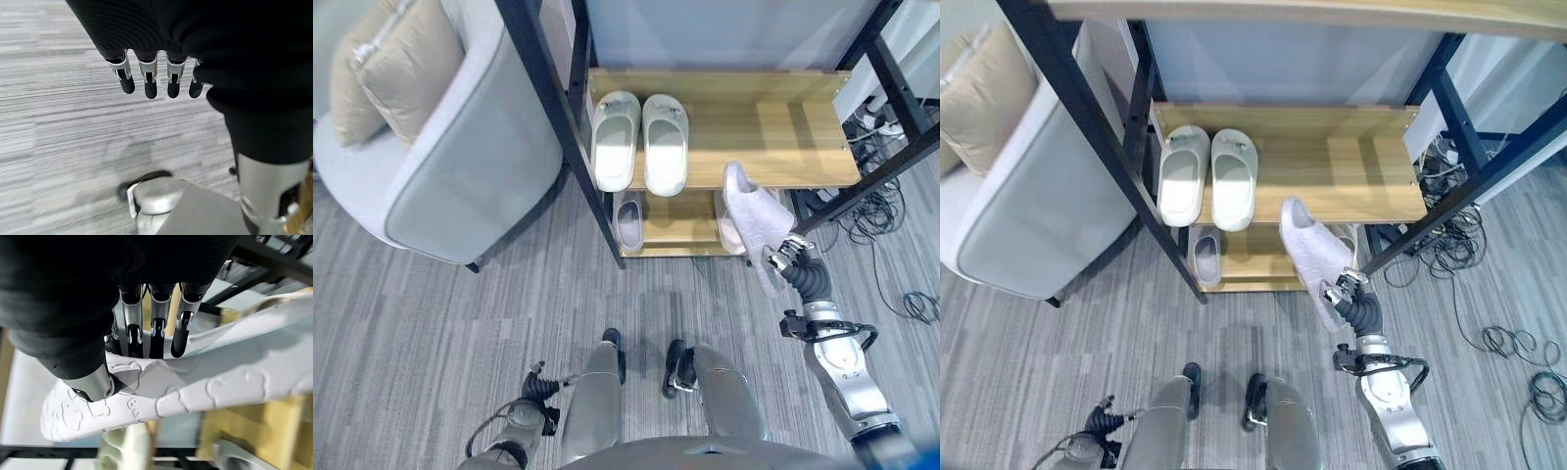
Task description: Arrange the slippers neatly on the shoe rack.
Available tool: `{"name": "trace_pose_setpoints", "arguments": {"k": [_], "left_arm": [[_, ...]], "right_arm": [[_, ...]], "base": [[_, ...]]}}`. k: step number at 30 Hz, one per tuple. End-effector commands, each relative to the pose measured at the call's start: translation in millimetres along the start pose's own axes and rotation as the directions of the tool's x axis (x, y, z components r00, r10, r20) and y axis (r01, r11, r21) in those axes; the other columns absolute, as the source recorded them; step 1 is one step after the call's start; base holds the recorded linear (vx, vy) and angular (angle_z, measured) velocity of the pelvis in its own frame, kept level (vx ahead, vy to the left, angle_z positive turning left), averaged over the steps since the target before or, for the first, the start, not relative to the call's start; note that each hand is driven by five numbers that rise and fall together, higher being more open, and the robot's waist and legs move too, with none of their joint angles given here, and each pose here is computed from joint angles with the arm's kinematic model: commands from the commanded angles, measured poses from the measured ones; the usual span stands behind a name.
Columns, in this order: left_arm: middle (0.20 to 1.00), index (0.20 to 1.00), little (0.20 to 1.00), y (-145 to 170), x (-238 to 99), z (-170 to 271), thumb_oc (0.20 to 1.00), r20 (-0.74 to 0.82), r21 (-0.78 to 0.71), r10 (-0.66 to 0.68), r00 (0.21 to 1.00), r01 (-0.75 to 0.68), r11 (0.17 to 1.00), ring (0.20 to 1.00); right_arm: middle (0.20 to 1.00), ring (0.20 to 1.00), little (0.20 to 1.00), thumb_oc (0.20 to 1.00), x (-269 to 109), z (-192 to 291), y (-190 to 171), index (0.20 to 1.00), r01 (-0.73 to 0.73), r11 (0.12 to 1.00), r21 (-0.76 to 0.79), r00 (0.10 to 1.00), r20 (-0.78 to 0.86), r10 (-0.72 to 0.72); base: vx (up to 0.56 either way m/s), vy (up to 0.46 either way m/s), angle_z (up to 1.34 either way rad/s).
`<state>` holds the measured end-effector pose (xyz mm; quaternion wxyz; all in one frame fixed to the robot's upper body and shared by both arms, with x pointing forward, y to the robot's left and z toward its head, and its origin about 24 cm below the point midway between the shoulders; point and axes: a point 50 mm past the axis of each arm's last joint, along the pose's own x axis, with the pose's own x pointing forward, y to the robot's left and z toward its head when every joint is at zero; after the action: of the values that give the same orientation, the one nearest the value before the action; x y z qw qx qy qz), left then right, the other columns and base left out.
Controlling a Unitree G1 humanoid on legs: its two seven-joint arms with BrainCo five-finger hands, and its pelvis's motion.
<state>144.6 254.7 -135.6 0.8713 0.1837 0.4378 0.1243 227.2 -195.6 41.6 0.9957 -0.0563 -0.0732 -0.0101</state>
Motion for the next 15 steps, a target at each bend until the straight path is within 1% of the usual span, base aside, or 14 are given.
{"name": "trace_pose_setpoints", "arguments": {"k": [1, 5, 6, 9, 15], "left_arm": [[1.000, 1.000, 1.000, -1.7, -4.9, -9.7, 1.000, 0.002, -0.014, 0.003, 1.000, -0.003, 1.000, 1.000], [1.000, 1.000, 1.000, 1.5, -1.3, 3.3, 1.000, 0.046, -0.029, 0.031, 0.998, -0.029, 0.999, 1.000], [1.000, 1.000, 1.000, 3.1, -0.3, 6.2, 1.000, 0.050, -0.045, 0.045, 0.998, -0.043, 0.998, 1.000], [1.000, 1.000, 1.000, 1.2, 0.5, 13.4, 1.000, 0.077, -0.061, 0.055, 0.996, -0.051, 0.997, 1.000], [1.000, 1.000, 1.000, -1.3, -1.3, 32.5, 1.000, 0.174, -0.135, 0.077, 0.982, -0.054, 0.989, 1.000]], "right_arm": [[0.200, 0.200, 0.200, 0.200, 4.8, 31.7, 7.5, 0.200, -0.029, 1.000, 0.010, 0.984, 0.178, 0.027], [0.200, 0.200, 0.200, 0.200, 14.3, 35.6, 13.9, 0.200, -0.033, 0.999, 0.025, 0.979, 0.203, 0.027], [0.200, 0.200, 0.200, 0.200, 13.0, 39.0, 13.2, 0.200, -0.008, 0.999, 0.033, 0.976, 0.220, 0.001], [0.200, 0.200, 0.200, 0.200, 13.7, 42.1, 12.6, 0.200, 0.007, 1.000, 0.028, 0.972, 0.236, -0.014], [0.200, 0.200, 0.200, 0.200, 20.7, 51.8, 9.8, 0.200, 0.063, 0.998, 0.003, 0.955, 0.292, -0.062]], "base": [[-0.02, 0.146, -0.34], [-0.02, 0.075, -0.11], [-0.01, 0.040, -0.21], [-0.03, 0.012, -0.10], [-0.04, -0.009, -0.05]]}}
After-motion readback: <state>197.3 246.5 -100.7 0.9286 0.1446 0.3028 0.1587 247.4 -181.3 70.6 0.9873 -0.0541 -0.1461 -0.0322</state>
